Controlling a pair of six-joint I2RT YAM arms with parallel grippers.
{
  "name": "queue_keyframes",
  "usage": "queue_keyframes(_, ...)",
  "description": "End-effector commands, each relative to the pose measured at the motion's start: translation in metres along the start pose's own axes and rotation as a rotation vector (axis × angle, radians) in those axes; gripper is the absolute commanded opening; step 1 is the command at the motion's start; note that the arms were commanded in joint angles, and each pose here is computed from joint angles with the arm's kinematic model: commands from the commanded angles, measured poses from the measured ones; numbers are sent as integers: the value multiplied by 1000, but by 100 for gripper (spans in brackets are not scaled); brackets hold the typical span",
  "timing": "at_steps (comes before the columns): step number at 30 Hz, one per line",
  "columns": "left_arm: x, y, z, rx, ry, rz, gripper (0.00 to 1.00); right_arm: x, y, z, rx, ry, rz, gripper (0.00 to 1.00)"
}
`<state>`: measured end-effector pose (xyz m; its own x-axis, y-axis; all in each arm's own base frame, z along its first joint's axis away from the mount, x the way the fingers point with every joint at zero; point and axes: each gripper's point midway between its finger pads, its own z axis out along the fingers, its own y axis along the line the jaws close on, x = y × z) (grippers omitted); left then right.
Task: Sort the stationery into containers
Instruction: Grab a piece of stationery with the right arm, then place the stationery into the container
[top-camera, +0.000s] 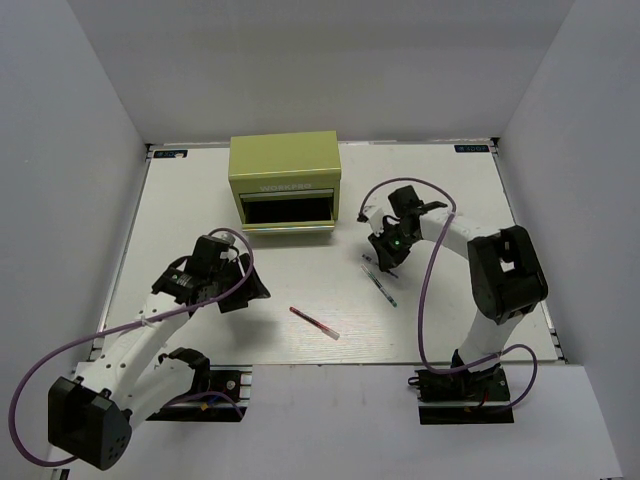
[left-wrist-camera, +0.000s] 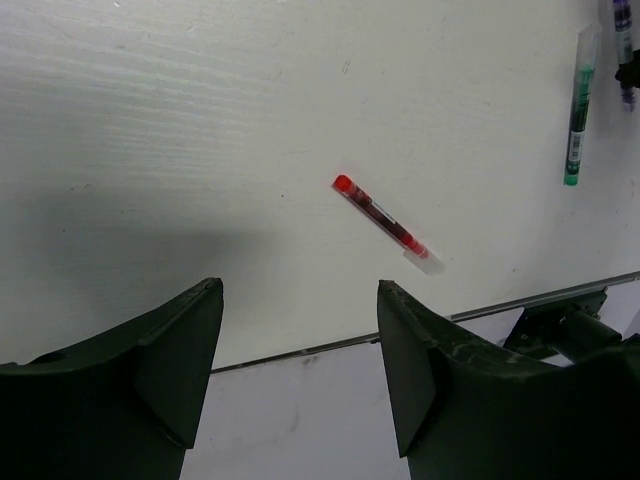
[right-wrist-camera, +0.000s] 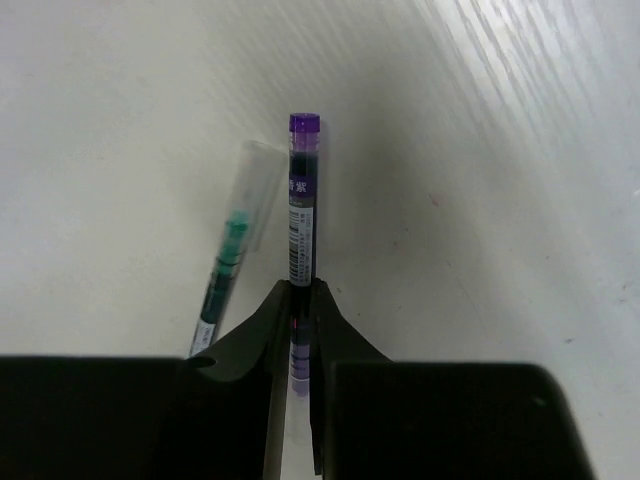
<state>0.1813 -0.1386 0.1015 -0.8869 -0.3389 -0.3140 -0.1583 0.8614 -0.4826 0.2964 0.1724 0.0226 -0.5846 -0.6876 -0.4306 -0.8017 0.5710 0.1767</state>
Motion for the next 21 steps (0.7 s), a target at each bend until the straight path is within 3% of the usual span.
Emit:
queue_keyframes(1,7,-2,0,36,5,-3,73,-49,18,-44,-70,-122,-205,6)
queue_keyframes(6,15,1,5,54,14,-35,73,-135,34,-105,-63,-322,-553,4)
queue_keyframes(8,16,2,7,53,15,-45,73,-145,43,-102,-120,-327,-591,4)
queue_keyframes(9,15,1,7,59,8,-43,73,-171,53,-113,-119,-373,-656,4)
queue_keyframes(17,13,-4,8,83,-3,-67,73,-248,92,-92,-95,-447,-846,4)
queue_keyframes(21,13,-7,6,96,-2,-83,73,-290,88,-67,32,-464,-906,4)
